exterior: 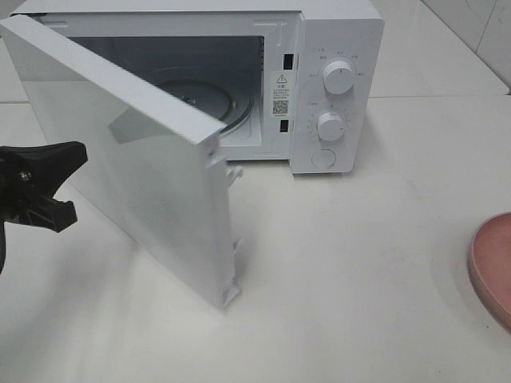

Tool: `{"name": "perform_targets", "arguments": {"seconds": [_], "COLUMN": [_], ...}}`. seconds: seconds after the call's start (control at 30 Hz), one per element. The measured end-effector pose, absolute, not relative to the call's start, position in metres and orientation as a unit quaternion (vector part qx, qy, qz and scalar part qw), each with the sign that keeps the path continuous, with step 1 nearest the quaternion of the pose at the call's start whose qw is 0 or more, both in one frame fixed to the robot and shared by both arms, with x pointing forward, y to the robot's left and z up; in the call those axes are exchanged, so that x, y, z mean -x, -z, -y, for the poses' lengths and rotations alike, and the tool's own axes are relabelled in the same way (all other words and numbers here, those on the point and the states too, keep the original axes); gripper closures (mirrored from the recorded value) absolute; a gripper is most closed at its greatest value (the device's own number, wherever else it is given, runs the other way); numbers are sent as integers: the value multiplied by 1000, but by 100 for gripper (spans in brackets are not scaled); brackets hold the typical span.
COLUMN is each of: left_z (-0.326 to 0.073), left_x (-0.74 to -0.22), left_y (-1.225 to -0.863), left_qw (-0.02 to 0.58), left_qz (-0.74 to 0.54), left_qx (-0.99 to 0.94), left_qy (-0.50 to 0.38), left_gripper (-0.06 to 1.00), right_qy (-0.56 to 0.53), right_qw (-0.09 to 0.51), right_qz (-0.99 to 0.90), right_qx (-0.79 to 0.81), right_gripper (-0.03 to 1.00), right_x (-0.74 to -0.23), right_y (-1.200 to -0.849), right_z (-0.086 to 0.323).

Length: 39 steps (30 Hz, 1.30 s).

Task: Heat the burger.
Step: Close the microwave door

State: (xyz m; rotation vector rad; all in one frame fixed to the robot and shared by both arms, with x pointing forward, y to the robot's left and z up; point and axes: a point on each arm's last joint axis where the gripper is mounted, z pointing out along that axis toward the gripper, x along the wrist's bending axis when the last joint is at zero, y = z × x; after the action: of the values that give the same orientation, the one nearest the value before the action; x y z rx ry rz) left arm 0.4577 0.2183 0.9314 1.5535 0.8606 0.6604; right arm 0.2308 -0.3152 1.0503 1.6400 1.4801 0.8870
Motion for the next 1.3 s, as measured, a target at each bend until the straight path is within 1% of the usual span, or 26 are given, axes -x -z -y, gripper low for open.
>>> {"name": "perform_targets", "arguments": {"seconds": [0.07,0.33,0.4,0.5,0.57,0.67,0.73,0.93,1.17,1.3], "left_z": [-206,-190,-175,-172,-155,-151,-137,-126,-97,-89], "left_x": [-465,-474,-479,-480,-487,-489,-495,-501,-519,-526], "left_y": [-931,-931,-933,-932,-934,-934,-936,-937,-946,-948], "left_qw": [590,597,601,600,598,596,592,597,603,601], "left_qz": [-374,-374,-361,-359,-348,-345,-345,-351,-354,-357], "left_qx": [-658,-654,-661,-664,-674,-677,-680,-673,-668,-669], "left_qy": [-281,-277,-267,-265,-259,-259,-260,-260,-254,-253], "left_gripper": [94,94,94,94,94,94,94,94,94,94], "right_qy": [-346,-346,-346,-346,-346,-346,-346,-346,-346,-346], "right_qw": [371,371,371,371,371,372,372,372,372,372], "right_qz": [-577,-577,-577,-577,-577,-577,-577,-577,-577,-577], "right_qx": [-640,-640,-640,-640,-640,-639,-639,-639,-639,-639], "right_gripper": [20,20,20,20,20,20,20,20,20,20], "right_x": [-231,-231,-231,-231,-231,-231,-231,-231,-231,-231], "right_y": [-1050,-1050,-1050,-1050,-1050,-1050,-1050,-1050,-1050,-1050], "right_z": [315,315,315,315,315,315,315,315,315,315]}}
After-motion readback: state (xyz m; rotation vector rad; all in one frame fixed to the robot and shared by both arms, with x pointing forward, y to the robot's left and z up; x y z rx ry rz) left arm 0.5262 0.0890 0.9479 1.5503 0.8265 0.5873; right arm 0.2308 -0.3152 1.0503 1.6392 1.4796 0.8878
